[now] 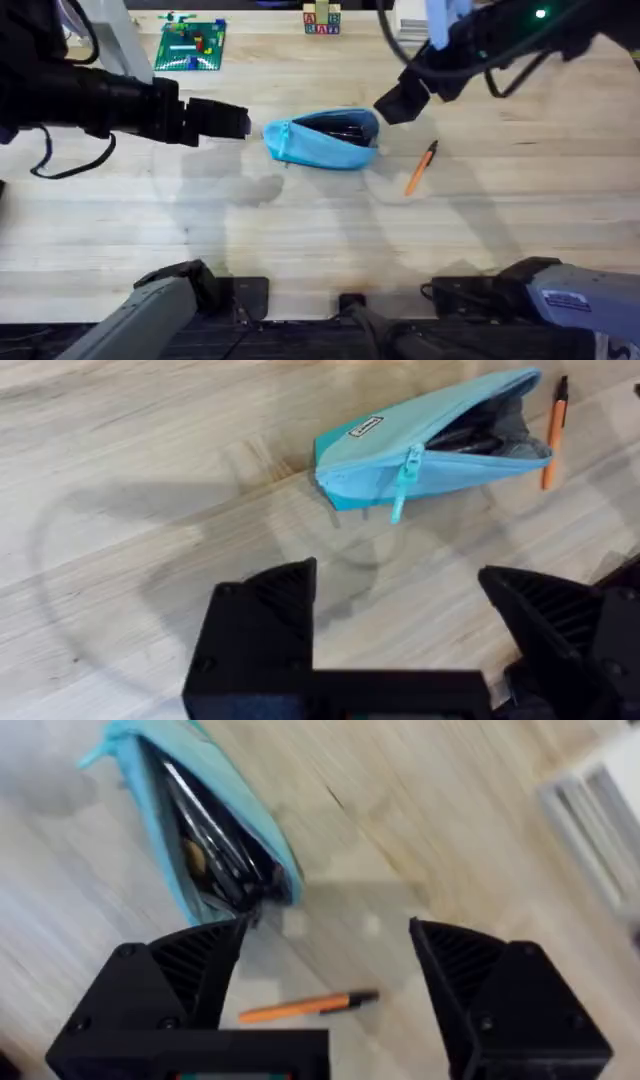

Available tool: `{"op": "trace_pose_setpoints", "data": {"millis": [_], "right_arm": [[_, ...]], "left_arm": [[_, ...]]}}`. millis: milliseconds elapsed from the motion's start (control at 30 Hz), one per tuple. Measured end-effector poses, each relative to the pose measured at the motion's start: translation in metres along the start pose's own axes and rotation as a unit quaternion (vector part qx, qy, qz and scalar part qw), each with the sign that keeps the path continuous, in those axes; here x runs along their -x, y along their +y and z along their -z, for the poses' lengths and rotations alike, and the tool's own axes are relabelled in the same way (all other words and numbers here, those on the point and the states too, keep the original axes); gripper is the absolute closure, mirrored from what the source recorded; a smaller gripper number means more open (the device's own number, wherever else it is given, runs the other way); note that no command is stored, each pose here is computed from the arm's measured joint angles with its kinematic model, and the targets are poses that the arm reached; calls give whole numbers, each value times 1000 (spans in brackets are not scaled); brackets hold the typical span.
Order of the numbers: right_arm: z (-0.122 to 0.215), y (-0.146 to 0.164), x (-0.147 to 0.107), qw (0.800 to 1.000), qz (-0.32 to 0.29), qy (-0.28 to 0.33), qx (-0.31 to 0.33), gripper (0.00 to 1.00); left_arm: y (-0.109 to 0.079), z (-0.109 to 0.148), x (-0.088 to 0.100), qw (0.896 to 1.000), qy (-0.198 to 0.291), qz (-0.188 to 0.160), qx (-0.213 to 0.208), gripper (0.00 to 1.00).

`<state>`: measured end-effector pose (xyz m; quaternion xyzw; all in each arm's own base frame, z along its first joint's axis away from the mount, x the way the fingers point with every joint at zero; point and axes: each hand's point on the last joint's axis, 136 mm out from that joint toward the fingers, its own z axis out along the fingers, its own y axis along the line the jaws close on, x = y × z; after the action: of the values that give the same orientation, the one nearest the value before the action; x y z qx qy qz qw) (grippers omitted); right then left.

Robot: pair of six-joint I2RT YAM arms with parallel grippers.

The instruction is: Unzip the bag, pick up the pens from the table one at a time and place them inside, then zip the bag closed.

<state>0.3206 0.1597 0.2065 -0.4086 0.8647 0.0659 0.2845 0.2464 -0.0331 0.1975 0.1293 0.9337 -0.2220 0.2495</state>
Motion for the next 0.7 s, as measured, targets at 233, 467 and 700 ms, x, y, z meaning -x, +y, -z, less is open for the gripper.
{"op": "trace_pose_setpoints", "data": {"millis": [233,467,700], "right_arm": [[23,-8,-42,971,-217,69,-70,5],[35,3,-85,888,-424,142,-102,5],[38,0,-113,794,-568,163,-140,5]], "left_arm": [[0,0,0,1000,0,0,0,6],[0,0,0,1000,0,0,0,6],[0,0,0,1000,0,0,0,6]]}}
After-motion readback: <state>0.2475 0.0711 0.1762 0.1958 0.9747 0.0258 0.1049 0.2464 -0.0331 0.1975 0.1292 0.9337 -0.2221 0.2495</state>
